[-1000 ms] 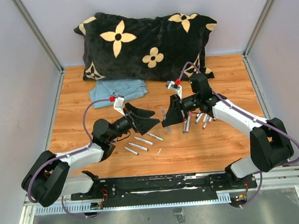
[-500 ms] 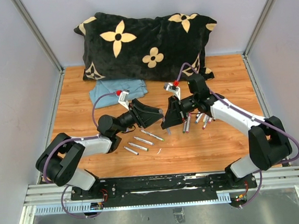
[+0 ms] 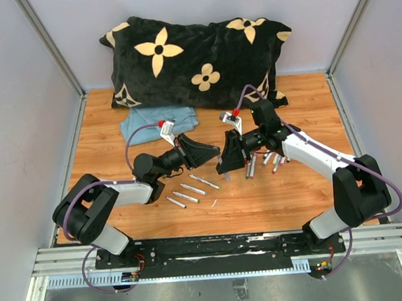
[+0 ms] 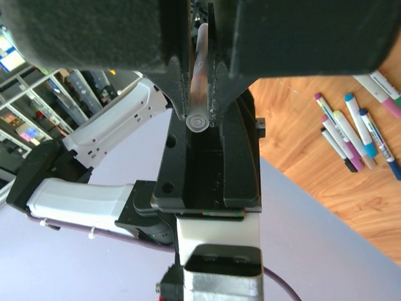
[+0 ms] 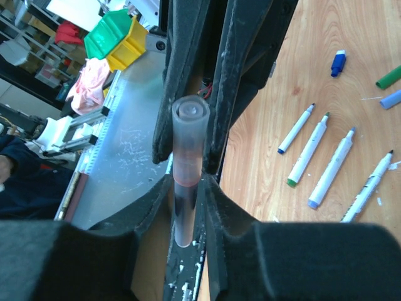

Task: Open the pen caps
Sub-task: Open the pen cap from the pen.

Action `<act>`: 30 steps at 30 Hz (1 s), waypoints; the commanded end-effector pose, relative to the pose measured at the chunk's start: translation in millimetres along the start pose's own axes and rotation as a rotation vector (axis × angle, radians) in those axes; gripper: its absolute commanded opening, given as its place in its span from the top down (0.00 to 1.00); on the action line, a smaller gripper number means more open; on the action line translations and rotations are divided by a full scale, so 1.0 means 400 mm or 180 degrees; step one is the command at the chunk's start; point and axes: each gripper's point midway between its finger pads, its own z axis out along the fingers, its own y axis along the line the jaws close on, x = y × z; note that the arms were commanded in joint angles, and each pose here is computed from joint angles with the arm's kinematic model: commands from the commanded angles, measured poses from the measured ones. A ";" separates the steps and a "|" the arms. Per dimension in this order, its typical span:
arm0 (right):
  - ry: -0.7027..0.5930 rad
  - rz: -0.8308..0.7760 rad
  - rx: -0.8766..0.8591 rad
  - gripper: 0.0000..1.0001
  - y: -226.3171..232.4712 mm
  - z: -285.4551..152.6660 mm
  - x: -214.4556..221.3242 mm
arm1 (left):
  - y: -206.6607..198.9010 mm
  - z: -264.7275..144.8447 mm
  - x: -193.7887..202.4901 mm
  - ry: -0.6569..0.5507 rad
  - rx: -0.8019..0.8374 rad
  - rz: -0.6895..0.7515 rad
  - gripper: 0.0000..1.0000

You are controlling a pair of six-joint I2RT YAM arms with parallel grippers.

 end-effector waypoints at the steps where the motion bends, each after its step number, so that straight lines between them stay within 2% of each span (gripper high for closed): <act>1: 0.0046 -0.0147 0.0043 0.67 0.002 0.016 -0.012 | -0.023 -0.001 -0.063 -0.0382 0.0021 0.0165 1.00; 4: 0.0051 -0.0145 0.0110 0.61 -0.007 0.015 -0.011 | -0.014 -0.017 -0.095 -0.0654 -0.0135 0.0194 1.00; 8: 0.0058 -0.0153 0.0195 0.63 -0.014 0.015 -0.013 | -0.010 -0.029 -0.119 -0.0826 -0.0258 0.0244 1.00; 12: 0.0054 -0.0155 0.0263 0.72 -0.018 0.013 -0.017 | -0.003 -0.030 -0.119 -0.0809 -0.0336 0.0251 1.00; 15: 0.0054 -0.0124 0.0323 0.88 -0.026 0.013 -0.019 | -0.003 -0.031 -0.115 -0.0795 -0.0333 0.0221 0.98; 17: 0.0053 -0.0104 0.0354 0.98 -0.030 0.012 -0.020 | -0.002 -0.030 -0.114 -0.0792 -0.0330 0.0186 0.87; 20: 0.0052 -0.0115 0.0373 0.99 -0.030 0.012 -0.021 | 0.003 -0.030 -0.110 -0.0780 -0.0338 0.0139 0.70; 22: 0.0051 -0.0120 0.0380 0.99 -0.029 0.011 -0.022 | 0.004 -0.030 -0.109 -0.0774 -0.0340 0.0122 0.64; 25: 0.0054 -0.0127 0.0388 0.99 -0.030 0.012 -0.021 | 0.010 -0.025 -0.105 -0.0743 -0.0365 0.0090 0.59; 30: 0.0054 -0.0124 0.0398 0.99 -0.032 0.011 -0.021 | 0.023 -0.018 -0.094 -0.0689 -0.0378 0.0018 0.62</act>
